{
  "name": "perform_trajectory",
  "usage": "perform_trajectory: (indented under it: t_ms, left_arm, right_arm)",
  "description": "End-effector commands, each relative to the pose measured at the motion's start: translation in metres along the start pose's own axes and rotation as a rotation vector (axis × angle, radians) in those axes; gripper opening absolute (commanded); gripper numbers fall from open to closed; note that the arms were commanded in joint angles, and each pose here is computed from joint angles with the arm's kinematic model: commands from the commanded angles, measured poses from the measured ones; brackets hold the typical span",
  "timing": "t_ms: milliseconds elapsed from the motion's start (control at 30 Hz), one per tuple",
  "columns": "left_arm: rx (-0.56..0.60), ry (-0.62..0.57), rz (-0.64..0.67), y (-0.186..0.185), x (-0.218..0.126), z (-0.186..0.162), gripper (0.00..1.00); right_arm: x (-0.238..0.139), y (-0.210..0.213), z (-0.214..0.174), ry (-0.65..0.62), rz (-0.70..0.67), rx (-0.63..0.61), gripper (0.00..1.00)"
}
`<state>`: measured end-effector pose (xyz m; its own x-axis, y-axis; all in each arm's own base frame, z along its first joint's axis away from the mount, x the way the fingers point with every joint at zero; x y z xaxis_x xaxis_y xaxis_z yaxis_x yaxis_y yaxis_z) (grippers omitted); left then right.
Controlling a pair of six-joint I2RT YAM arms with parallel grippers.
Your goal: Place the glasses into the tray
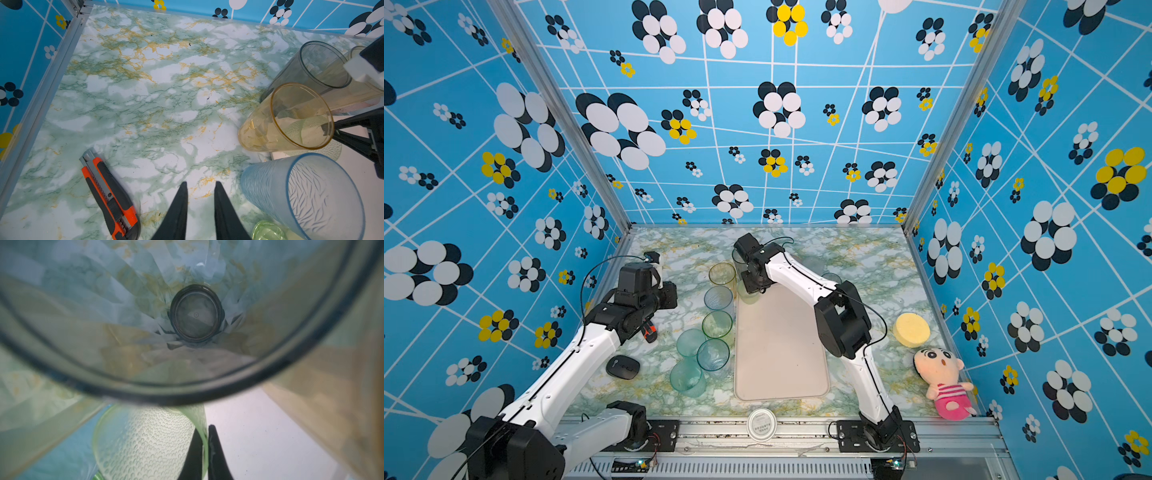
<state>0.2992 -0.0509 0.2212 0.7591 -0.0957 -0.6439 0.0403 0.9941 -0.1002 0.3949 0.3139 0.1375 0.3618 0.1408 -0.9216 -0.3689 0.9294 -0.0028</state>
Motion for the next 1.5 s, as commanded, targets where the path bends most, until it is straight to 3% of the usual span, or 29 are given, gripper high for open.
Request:
perform_trajectory:
  t_ms: [0, 400, 833, 1133, 1300, 1467]
  left_arm:
    - [0.01, 0.042, 0.006, 0.004, 0.004, -0.011, 0.25]
    - [0.007, 0.047, 0.005, 0.006, 0.004, -0.011, 0.25]
    - [0.01, 0.03, 0.01, 0.007, 0.001, -0.013, 0.26]
    - [0.008, 0.022, -0.012, 0.005, 0.002, -0.016, 0.27]
    - [0.008, 0.007, -0.015, 0.004, -0.003, -0.014, 0.27]
    - [0.007, 0.005, -0.015, 0.004, -0.008, -0.011, 0.27]
  right_arm:
    - [0.003, 0.0, -0.004, 0.032, -0.025, -0.024, 0.03]
    - [0.001, -0.001, -0.004, 0.031, -0.032, -0.021, 0.19]
    - [-0.014, -0.002, 0.0, -0.018, -0.016, -0.006, 0.23]
    - [-0.053, -0.011, 0.001, -0.113, 0.033, 0.034, 0.24]
    - [-0.083, -0.033, -0.008, -0.169, 0.044, 0.08, 0.24]
    - [-0.104, -0.082, -0.036, -0.181, -0.017, 0.164, 0.24]
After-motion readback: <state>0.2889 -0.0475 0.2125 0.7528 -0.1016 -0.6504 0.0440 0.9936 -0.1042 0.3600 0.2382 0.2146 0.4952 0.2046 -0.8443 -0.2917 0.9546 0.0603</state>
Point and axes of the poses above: each gripper's point midway between its finger pads, its own x axis out along the fingers, its own y axis along the line the jaws close on, z = x × y, the point moved 5 cm from there along -x, back along the fingers, and after that the axes turned 3 degrees about x, right-handed, at the moved point
